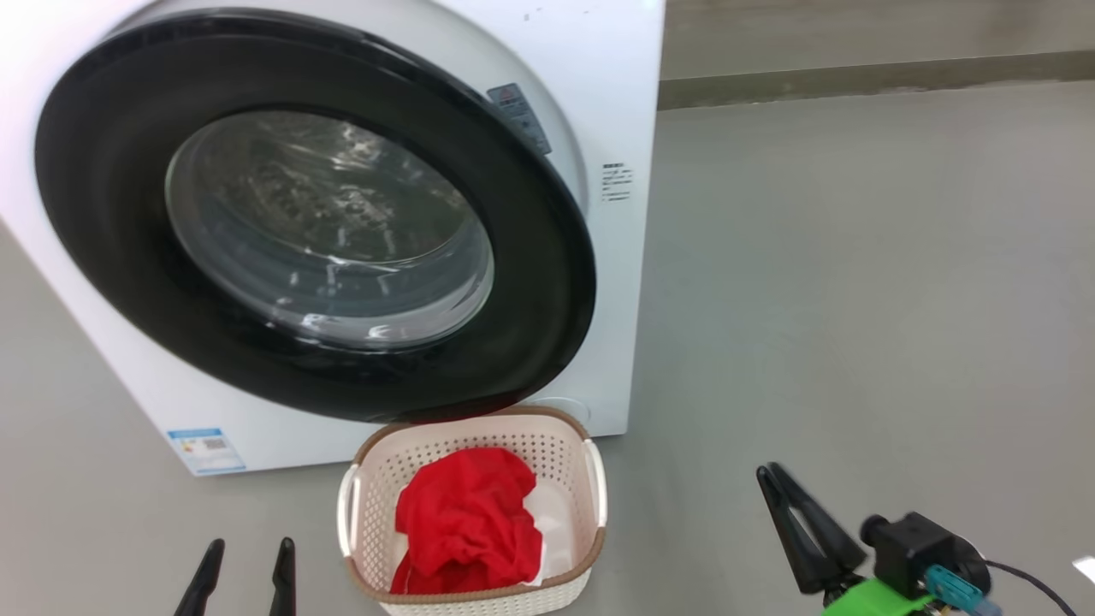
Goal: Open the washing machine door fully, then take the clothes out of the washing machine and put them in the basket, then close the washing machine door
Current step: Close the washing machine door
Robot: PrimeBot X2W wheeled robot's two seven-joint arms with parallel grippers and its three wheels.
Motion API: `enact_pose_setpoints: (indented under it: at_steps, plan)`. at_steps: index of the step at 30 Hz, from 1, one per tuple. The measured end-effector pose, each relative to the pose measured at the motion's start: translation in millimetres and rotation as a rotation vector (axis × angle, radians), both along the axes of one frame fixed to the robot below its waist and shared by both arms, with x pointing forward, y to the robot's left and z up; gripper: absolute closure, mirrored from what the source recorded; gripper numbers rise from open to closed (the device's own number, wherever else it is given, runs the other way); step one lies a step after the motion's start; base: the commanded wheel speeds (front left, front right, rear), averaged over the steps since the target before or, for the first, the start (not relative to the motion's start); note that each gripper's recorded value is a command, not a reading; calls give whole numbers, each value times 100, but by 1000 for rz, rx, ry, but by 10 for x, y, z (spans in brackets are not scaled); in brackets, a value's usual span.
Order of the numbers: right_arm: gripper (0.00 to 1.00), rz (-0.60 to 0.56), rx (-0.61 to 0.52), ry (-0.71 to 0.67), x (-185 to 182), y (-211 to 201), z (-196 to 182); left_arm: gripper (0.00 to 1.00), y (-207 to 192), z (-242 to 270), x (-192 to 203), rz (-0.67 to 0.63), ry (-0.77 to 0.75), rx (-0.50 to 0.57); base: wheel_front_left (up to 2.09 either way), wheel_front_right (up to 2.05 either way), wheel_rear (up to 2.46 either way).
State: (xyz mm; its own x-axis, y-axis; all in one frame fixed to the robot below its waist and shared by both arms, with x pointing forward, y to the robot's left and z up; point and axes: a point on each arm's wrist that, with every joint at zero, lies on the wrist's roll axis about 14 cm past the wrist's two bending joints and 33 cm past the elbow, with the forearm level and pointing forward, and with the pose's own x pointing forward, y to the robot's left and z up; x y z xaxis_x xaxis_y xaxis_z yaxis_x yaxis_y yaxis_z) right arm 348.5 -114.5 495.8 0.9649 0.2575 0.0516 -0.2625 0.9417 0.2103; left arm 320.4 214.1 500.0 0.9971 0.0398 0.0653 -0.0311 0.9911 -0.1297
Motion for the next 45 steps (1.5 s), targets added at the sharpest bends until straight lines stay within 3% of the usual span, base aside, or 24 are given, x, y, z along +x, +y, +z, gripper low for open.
enact_pose_setpoints:
  at_steps: [20, 28, 38, 45]
  plan:
    - [100, 319, -142, -15, 786, 913, 124, 0, 222, 26, -115, 82, -3, 19, 0, 0, 0]
    - [100, 439, -212, -63, 1244, 1310, 318, 0, 210, 34, 68, 74, 6, 46, 0, 0, 0]
    - [100, 512, -254, -72, 1745, 1598, 301, 0, 195, -71, 339, 64, 45, 59, 0, 0, 0]
    - [100, 508, -218, -61, 2085, 1645, 257, 0, 167, -185, 526, 47, 79, 70, 0, 0, 0]
